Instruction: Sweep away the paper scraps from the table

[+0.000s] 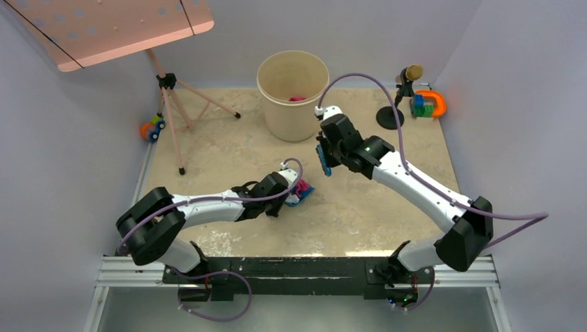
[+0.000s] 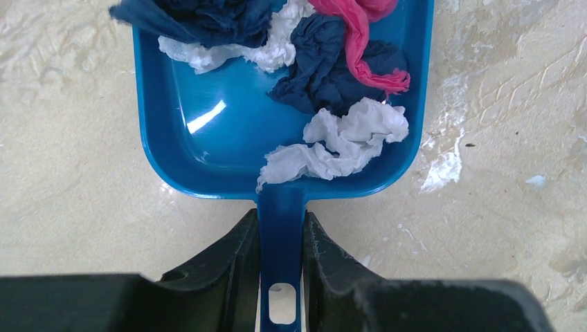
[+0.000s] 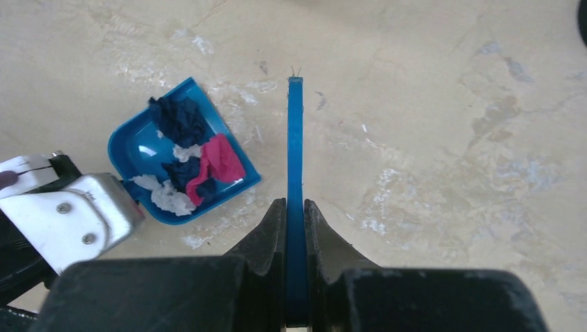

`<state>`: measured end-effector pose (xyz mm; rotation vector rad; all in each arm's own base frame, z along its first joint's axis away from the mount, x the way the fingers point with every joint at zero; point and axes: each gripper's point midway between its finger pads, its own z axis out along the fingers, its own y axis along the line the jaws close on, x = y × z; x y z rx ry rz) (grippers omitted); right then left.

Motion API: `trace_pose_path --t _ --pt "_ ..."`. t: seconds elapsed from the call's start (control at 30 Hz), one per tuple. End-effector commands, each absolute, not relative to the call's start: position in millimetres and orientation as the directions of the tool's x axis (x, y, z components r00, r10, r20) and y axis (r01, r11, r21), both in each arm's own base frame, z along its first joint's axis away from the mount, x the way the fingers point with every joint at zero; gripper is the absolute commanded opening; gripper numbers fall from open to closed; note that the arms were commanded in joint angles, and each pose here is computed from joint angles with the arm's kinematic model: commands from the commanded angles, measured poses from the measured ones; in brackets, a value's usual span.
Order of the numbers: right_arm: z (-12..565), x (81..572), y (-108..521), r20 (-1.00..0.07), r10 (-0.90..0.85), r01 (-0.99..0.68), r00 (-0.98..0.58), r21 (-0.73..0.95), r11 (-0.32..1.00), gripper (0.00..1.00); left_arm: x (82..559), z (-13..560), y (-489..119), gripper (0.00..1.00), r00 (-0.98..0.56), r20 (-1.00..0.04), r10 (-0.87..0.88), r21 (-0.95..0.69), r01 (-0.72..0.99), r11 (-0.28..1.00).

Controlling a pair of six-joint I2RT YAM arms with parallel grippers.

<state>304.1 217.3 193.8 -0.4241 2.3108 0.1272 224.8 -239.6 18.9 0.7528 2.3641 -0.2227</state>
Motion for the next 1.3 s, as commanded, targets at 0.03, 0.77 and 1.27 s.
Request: trace_pose_path --t 0.03,0.77,1.27 --pt "241 311 180 -0.805 -0.125 -0.2 -0.58 -0.008 0.98 0.0 235 45 -246 0.0 -0.563 -0.71 0.422 0.035 0.571 0.82" --pt "253 298 115 -0.85 0.011 -0.001 -0.527 0.014 1.0 0.0 305 343 -303 0.0 -0.184 -0.981 -0.066 -0.16 0.562 0.812" --pt "263 282 100 -0.866 0.046 0.015 -0.497 0.044 0.999 0.0 302 277 -262 0.0 -0.624 -0.654 0.428 -0.065 0.61 0.79"
